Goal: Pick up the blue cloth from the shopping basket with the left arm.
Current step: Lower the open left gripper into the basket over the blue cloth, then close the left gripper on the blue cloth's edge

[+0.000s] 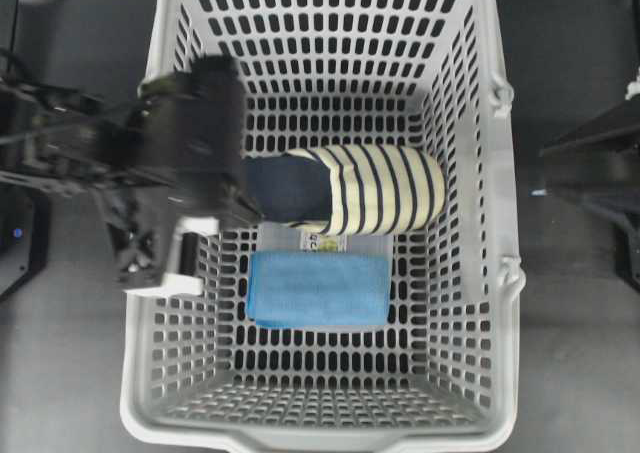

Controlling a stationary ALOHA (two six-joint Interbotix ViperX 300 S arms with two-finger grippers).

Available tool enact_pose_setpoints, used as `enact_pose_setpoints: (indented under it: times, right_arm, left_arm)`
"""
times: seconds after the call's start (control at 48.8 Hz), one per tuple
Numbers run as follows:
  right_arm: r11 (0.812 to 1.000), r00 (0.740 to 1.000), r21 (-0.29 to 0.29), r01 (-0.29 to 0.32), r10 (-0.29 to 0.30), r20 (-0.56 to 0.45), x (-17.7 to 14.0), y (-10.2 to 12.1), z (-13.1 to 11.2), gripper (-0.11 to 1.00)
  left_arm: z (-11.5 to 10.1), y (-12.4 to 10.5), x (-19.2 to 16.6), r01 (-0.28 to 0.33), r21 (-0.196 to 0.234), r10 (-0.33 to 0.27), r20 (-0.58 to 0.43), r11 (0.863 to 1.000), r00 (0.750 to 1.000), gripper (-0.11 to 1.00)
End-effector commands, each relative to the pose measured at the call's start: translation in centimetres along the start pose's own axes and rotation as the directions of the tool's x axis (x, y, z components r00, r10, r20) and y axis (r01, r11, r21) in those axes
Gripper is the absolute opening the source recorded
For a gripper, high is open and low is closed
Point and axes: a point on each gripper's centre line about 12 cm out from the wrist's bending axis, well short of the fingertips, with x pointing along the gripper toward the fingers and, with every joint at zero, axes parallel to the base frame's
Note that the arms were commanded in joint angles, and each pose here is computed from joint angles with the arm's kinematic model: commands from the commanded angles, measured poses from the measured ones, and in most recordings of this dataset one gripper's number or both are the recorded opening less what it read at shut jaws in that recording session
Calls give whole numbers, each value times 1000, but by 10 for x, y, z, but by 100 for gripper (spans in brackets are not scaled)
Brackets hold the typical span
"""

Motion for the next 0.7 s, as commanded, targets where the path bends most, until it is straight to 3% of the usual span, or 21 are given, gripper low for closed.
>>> enact_pose_setpoints:
  times: [0.0,0.123,0.205,0.287,0.471,0.676]
  right_arm:
    - [1000,999,5,-2,2,37,1,0,12,57]
    - [1000,999,6,-2,2,49,1,1,14,75]
    - [1000,998,5,2,-2,55,1,0,14,77]
    - [1000,998,4,7,-7,56,1,-1,14,77]
    - [1000,998,5,13,-13,54,1,-3,13,77]
    - [1000,998,7,14,-15,53,1,-3,12,77]
  left_arm:
    - [11,-3,3,1,5,-1,-24,1000,1000,17]
    - [8,-9,25,7,15,-6,-87,1000,996,50]
    - [8,-13,39,11,17,-9,-115,1000,993,75]
    - [8,-17,52,14,17,-12,-138,1000,990,89]
    - [7,-30,85,29,38,-20,-214,999,977,88]
    - [-14,-37,130,36,59,-16,-312,998,950,87]
